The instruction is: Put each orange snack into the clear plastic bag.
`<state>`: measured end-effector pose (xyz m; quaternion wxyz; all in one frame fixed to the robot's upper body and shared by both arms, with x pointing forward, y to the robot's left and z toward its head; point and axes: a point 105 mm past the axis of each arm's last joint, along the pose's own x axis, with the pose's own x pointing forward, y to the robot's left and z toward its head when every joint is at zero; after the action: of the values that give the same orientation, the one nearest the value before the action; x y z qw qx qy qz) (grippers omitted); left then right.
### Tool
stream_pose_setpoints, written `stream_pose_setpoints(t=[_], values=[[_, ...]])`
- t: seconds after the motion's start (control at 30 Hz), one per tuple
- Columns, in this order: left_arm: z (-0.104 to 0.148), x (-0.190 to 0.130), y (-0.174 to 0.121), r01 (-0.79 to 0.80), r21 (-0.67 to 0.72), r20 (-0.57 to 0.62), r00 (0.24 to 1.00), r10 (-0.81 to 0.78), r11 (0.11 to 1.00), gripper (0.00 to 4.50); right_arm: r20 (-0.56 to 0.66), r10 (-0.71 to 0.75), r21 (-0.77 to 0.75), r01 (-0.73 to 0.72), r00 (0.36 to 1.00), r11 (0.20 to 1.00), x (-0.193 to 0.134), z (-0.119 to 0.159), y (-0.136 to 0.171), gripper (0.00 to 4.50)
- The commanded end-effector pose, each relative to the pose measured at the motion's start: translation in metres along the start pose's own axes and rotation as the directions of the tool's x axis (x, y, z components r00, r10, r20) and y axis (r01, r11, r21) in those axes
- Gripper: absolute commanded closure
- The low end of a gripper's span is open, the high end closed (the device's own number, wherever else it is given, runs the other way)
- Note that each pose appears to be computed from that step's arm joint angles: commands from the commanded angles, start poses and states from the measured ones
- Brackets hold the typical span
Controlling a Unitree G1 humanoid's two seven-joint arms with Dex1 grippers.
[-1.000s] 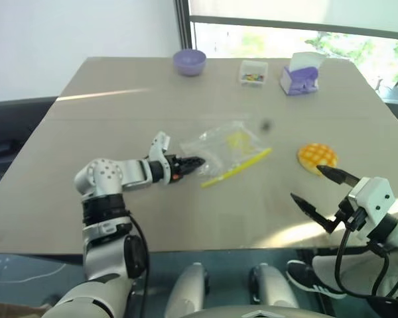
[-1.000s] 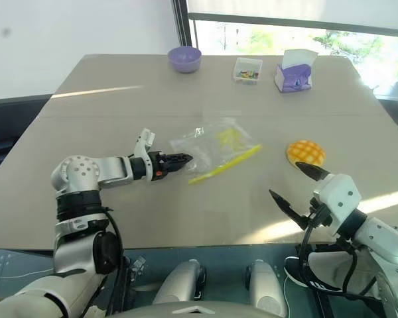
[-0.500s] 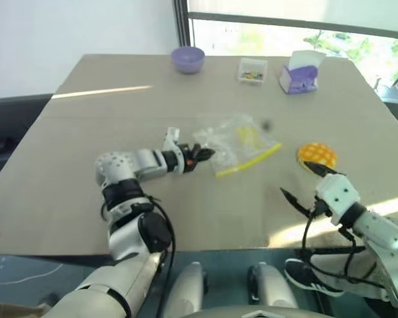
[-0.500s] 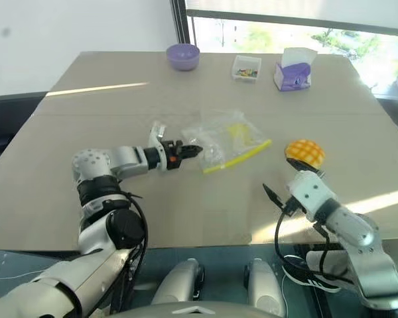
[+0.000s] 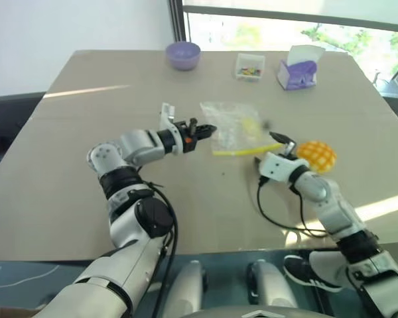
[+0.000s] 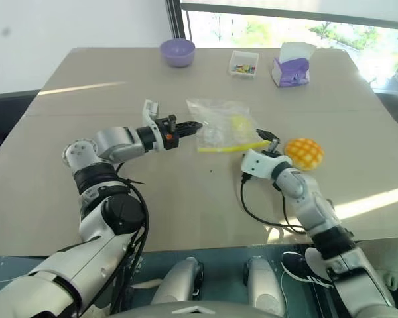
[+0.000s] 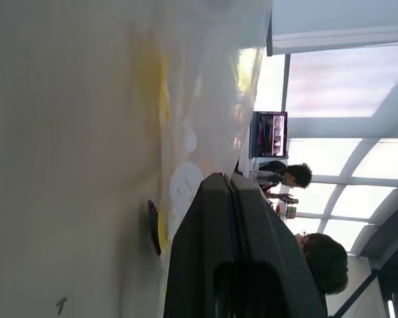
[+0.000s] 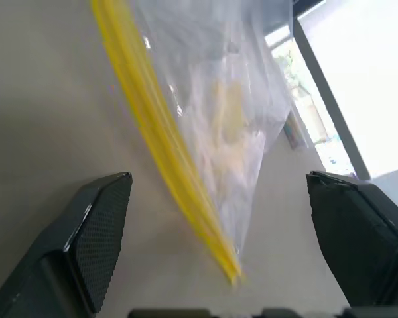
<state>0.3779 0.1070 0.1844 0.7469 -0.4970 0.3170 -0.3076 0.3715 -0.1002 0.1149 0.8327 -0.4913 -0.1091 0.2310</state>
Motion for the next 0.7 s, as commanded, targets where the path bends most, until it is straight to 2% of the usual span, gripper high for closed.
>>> stream_pose_setpoints(t=[0.03, 0.17, 0.23, 0.3, 0.37, 0.53, 0.7], values=[[0.003, -0.001, -0.016, 0.051, 0.008, 0.012, 0.999, -0.051, 0.999, 4.47, -0.01, -0.026, -0.038, 0.025, 1.0, 0.999, 0.01, -0.003, 0.004, 0.0], [0.004, -0.003, -0.017, 0.05, -0.002, 0.018, 0.999, -0.05, 0.999, 4.47, -0.039, -0.065, -0.047, 0.063, 0.997, 0.997, 0.014, -0.01, 0.003, 0.0], [0.006, -0.005, -0.015, 0.044, -0.008, 0.024, 0.999, -0.044, 0.999, 4.5, -0.051, -0.075, -0.055, 0.073, 0.996, 0.996, 0.012, -0.015, 0.001, 0.51], [0.008, -0.008, -0.013, 0.039, -0.015, 0.029, 0.999, -0.039, 0.999, 4.5, -0.054, -0.071, -0.072, 0.067, 0.996, 0.995, 0.009, -0.017, 0.0, 1.21], [0.01, -0.009, -0.012, 0.036, -0.02, 0.033, 0.999, -0.035, 0.999, 4.5, -0.053, -0.061, -0.091, 0.056, 0.997, 0.994, 0.006, -0.018, 0.001, 2.24], [0.012, -0.011, -0.011, 0.03, -0.026, 0.037, 0.999, -0.029, 0.999, 4.5, -0.05, -0.061, -0.109, 0.055, 0.997, 0.992, 0.005, -0.017, -0.002, 4.47], [0.013, -0.012, -0.013, 0.041, -0.03, 0.041, 0.998, -0.04, 0.999, 4.5, -0.028, -0.086, -0.107, 0.083, 0.996, 0.991, 0.008, -0.011, -0.01, 4.47]])
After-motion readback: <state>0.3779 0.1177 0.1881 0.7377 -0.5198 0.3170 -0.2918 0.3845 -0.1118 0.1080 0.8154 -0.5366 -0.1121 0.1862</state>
